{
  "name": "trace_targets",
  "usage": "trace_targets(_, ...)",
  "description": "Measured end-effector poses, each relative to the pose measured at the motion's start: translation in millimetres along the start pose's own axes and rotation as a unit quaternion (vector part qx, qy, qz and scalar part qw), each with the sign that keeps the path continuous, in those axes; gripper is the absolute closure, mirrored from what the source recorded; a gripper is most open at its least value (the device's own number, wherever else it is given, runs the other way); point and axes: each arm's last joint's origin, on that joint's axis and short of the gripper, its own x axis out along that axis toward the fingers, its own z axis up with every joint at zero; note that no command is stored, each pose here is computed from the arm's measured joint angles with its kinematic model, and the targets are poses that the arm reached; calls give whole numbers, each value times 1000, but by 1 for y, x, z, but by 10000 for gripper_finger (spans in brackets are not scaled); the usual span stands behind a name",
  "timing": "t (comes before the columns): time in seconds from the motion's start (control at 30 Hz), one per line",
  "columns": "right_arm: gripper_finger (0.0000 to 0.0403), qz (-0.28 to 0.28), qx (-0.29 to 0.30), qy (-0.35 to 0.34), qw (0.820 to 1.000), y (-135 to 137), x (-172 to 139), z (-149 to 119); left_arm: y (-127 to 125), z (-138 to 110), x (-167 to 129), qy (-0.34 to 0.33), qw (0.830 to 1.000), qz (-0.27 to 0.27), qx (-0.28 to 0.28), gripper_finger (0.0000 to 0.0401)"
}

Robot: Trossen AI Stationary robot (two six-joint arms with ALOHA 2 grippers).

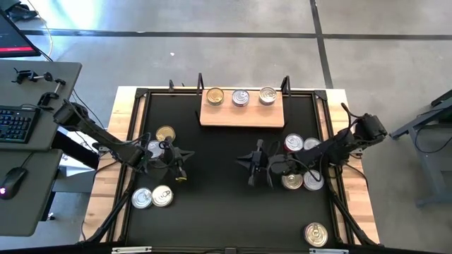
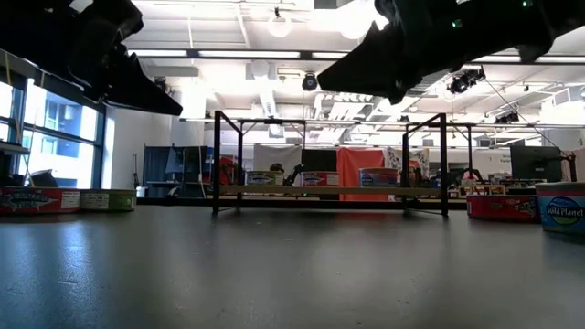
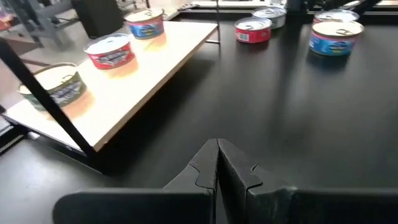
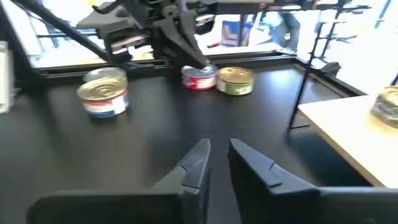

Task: Stack canned seafood by type on shelf
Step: Align the red tuna can with the other red tuna can on the shelf

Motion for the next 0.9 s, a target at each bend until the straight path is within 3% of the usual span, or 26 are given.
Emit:
trace_targets(0.27,293,96,29,20,995,7,12,-16,-1,0,0,7,1000,-21,-2,400)
trace_targets(0.6,289,103,40,-7,994,13,32,-46,-1,0,0,6,1000,-21,-19,400)
trace_targets(0.9,289,105,55,-6,993,14,34,-49,3,1,4,6,1000,-7,-21,400)
